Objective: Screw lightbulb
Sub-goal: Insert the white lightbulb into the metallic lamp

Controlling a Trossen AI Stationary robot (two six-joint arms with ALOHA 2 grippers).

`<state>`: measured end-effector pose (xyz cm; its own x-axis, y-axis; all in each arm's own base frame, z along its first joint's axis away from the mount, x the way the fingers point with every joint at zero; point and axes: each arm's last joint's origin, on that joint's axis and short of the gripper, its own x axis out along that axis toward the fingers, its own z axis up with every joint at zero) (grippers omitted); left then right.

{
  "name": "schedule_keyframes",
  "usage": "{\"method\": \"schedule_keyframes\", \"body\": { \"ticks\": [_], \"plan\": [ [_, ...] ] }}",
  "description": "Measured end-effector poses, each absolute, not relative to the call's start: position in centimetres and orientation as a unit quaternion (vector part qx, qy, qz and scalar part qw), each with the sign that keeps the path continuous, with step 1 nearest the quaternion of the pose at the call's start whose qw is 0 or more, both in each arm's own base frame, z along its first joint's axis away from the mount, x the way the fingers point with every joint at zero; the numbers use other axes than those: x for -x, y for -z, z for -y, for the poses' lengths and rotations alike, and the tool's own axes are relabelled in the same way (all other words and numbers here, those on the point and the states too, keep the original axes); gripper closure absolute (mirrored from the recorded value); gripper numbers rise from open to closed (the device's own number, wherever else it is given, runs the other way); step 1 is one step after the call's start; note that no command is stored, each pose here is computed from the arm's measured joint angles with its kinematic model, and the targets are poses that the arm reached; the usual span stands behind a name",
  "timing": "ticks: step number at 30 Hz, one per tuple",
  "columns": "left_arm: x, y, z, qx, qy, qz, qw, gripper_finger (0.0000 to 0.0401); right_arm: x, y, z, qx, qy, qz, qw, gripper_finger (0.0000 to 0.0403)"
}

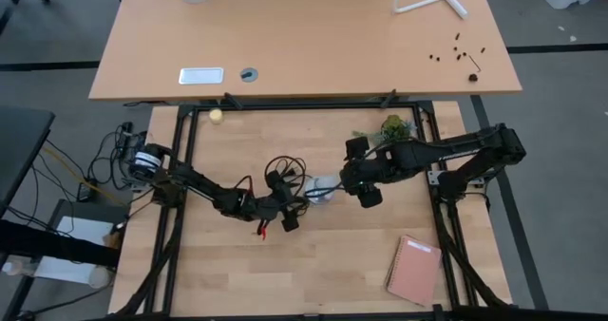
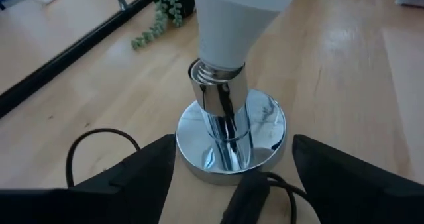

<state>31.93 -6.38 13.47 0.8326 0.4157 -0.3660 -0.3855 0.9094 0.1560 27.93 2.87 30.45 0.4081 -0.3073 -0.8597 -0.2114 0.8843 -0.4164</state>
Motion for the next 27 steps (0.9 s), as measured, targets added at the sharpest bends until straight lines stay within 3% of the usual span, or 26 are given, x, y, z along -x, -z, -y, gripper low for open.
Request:
{"method": "schedule_keyframes", "body": {
  "ticks": [12,27],
  "plan": [
    [-33.6,-14.5,5.9,-0.058,-0.238,-0.18,0.953,0.009,-31.3,-27.0,-3.5,0.237,-0.006,-0.559,0.795,0.0021],
    [-36.0,-12.2,6.2,-0.051,-0.223,-0.197,0.953,0.0093,-31.9,-27.3,-2.8,0.196,-0.003,-0.534,0.822,0.0027]
  ]
}}
